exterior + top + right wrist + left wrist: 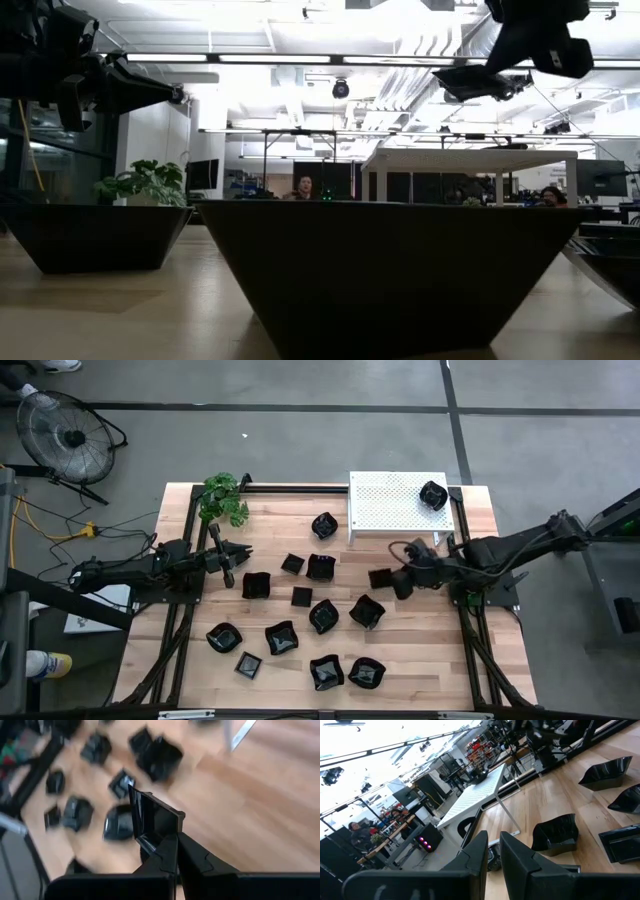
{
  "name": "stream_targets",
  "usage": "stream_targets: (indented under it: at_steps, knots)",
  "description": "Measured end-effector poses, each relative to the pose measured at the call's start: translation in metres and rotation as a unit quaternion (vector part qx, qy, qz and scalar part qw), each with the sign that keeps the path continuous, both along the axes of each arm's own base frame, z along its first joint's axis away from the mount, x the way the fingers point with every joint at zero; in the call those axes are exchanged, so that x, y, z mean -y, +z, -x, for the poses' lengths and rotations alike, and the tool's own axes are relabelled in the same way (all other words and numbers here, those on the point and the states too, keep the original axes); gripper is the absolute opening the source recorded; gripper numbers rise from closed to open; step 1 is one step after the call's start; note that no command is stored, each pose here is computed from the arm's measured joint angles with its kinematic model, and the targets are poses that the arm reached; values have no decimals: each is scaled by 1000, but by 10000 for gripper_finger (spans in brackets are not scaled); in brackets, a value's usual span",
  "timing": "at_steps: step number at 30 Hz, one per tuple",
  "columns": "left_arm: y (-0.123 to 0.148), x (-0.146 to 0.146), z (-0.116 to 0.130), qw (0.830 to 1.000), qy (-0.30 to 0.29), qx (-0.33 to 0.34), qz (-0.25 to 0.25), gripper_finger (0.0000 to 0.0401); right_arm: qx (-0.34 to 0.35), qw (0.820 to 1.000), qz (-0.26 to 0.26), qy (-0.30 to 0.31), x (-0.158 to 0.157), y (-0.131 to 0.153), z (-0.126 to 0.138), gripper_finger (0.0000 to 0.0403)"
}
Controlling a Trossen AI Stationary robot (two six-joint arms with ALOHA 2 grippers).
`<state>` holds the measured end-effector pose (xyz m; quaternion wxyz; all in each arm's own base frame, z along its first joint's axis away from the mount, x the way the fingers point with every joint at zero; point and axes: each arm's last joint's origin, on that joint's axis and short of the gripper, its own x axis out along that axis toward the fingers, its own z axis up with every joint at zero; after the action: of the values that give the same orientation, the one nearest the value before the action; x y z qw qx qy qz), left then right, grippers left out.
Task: Pick & Place Mini shaped plates
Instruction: Put the square plate on the shelf
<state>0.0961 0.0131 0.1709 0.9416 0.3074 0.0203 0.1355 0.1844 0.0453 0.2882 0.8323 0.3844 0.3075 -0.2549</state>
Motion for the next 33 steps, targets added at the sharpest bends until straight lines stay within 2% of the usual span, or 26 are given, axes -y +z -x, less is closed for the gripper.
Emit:
stream_targets:
  at_steps: [9, 16, 22, 33]
  knots:
    - [0, 0, 0, 1000, 0, 0, 0, 46, 36, 990, 23, -135, 26, 7, 6, 0]
    - [0, 0, 0, 1000, 0, 0, 0, 46, 31, 966, 5, -258, 60, 6, 14, 0]
    - [0, 0, 0, 1000, 0, 0, 0, 46, 41, 936, -12, -349, 87, 7, 19, 0]
    - [0, 0, 0, 1000, 0, 0, 0, 46, 16, 904, -49, -424, 125, -3, 20, 0]
